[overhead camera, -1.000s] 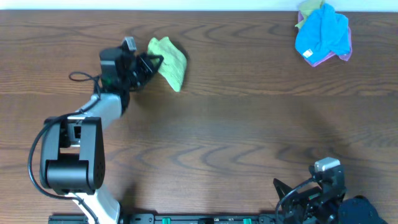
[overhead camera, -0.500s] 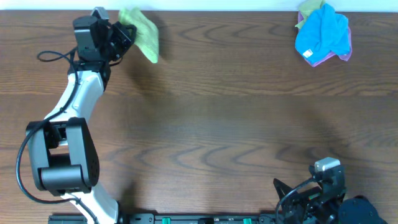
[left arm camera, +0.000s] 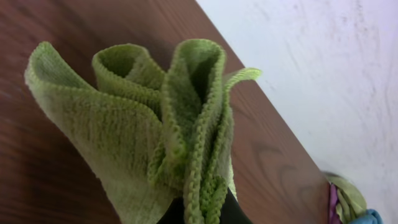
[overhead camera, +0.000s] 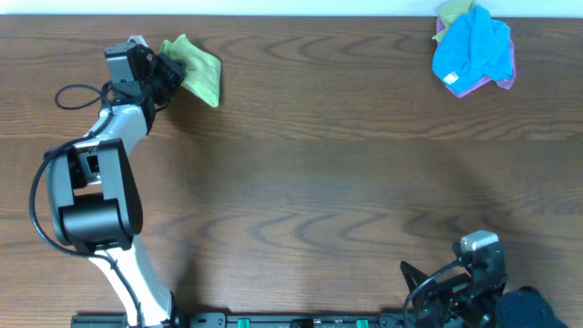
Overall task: Fold the cloth
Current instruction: 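Carry the folded towel up-left and set it near the table's far edge, then open the left gripper and pull it back from the towel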
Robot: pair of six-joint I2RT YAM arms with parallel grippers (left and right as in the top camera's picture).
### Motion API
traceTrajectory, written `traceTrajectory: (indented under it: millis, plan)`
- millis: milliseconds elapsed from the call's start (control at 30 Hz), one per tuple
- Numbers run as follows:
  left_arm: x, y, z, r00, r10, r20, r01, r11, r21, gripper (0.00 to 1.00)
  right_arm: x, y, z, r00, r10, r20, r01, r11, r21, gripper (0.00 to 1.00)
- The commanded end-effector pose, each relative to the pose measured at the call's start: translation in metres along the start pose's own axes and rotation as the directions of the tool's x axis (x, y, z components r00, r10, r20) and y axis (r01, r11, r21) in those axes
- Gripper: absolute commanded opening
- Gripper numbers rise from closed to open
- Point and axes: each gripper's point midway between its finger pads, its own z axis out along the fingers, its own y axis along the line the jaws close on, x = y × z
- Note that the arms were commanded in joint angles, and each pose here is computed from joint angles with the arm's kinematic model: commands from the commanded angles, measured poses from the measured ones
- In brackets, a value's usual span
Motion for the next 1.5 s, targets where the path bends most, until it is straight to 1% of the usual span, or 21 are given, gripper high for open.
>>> traceTrajectory:
  millis: [0, 233, 467, 500, 533, 600, 633, 667, 700, 733, 833, 867, 900, 933, 1067, 1233, 1300, 1467]
  plan:
    - [-0.015, 0.010, -0.002, 1.000, 0.000, 0.012, 0.000, 1.000, 0.011, 0.06, 0.000, -0.002, 0.001, 1.000, 0.014, 0.002, -0.014, 1.000, 0.014, 0.99]
    - [-0.024, 0.043, -0.010, 0.998, -0.064, -0.002, 0.064, 0.997, -0.034, 0.06, 0.000, -0.002, 0.001, 1.000, 0.014, 0.002, -0.014, 1.000, 0.014, 0.99]
    - [-0.020, 0.056, -0.016, 0.995, -0.091, -0.038, 0.089, 0.994, -0.057, 0.06, 0.000, -0.003, 0.001, 1.000, 0.014, 0.002, -0.014, 1.000, 0.015, 0.99]
    - [-0.018, 0.057, -0.016, 0.994, -0.096, -0.045, 0.093, 0.994, -0.063, 0.08, 0.000, -0.003, 0.001, 1.000, 0.014, 0.002, -0.014, 1.000, 0.015, 0.99]
    - [-0.016, 0.058, -0.016, 0.993, -0.102, -0.051, 0.098, 0.993, -0.071, 0.11, 0.000, -0.003, 0.001, 1.000, 0.014, 0.002, -0.014, 1.000, 0.015, 0.99]
    - [-0.011, 0.062, -0.016, 0.991, -0.117, -0.067, 0.111, 0.990, -0.088, 0.22, 0.000, -0.003, 0.001, 1.000, 0.014, 0.002, -0.014, 1.000, 0.015, 0.99]
    - [-0.009, 0.064, -0.017, 0.990, -0.116, -0.075, 0.109, 0.989, -0.095, 0.35, 0.000, -0.003, 0.001, 1.000, 0.014, 0.002, -0.014, 1.000, 0.015, 0.99]
    - [-0.007, 0.065, -0.017, 0.989, -0.122, -0.081, 0.114, 0.988, -0.102, 0.45, 0.000, -0.003, 0.001, 1.000, 0.014, 0.002, -0.014, 1.000, 0.015, 0.99]
    - [-0.005, 0.066, -0.017, 0.988, -0.127, -0.086, 0.117, 0.987, -0.106, 0.59, 0.000, -0.002, 0.001, 1.000, 0.014, 0.002, -0.014, 1.000, 0.014, 0.99]
    - [-0.004, 0.067, -0.018, 0.987, -0.133, -0.093, 0.123, 0.986, -0.111, 0.67, 0.000, -0.003, 0.001, 1.000, 0.014, 0.002, -0.014, 1.000, 0.015, 0.99]
    - [0.001, 0.064, -0.019, 0.986, -0.110, -0.123, 0.100, 0.991, -0.090, 0.79, 0.000, -0.002, 0.001, 1.000, 0.014, 0.002, -0.014, 1.000, 0.014, 0.99]
    - [0.004, 0.062, -0.020, 0.985, -0.103, -0.140, 0.093, 0.992, -0.082, 0.91, 0.000, -0.003, 0.001, 1.000, 0.014, 0.002, -0.014, 1.000, 0.014, 0.99]
    - [0.006, 0.062, -0.022, 0.983, -0.110, -0.146, 0.097, 0.991, -0.092, 0.98, 0.000, -0.003, 0.001, 1.000, 0.014, 0.002, -0.014, 1.000, 0.014, 0.99]
    - [0.007, 0.062, -0.025, 0.982, -0.112, -0.153, 0.098, 0.990, -0.099, 0.95, 0.000, -0.003, 0.001, 1.000, 0.014, 0.002, -0.014, 1.000, 0.015, 0.99]
    - [0.002, 0.048, -0.044, 0.986, -0.062, -0.158, 0.046, 0.994, -0.103, 0.95, 0.000, -0.003, 0.001, 1.000, 0.014, 0.002, -0.014, 1.000, 0.015, 0.99]
    - [-0.020, 0.009, -0.088, 0.995, 0.062, -0.084, -0.071, 0.991, -0.111, 0.95, 0.000, -0.003, 0.001, 1.000, 0.014, 0.002, -0.014, 1.000, 0.014, 0.99]
    - [-0.024, -0.003, -0.106, 0.994, 0.090, -0.065, -0.097, 0.988, -0.123, 0.95, 0.000, -0.003, 0.001, 1.000, 0.014, 0.002, -0.014, 1.000, 0.015, 0.99]
    - [-0.017, -0.038, -0.151, 0.981, 0.178, -0.075, -0.184, 0.979, -0.091, 0.95, 0.000, -0.003, 0.001, 1.000, 0.014, 0.002, -0.014, 1.000, 0.015, 0.99]
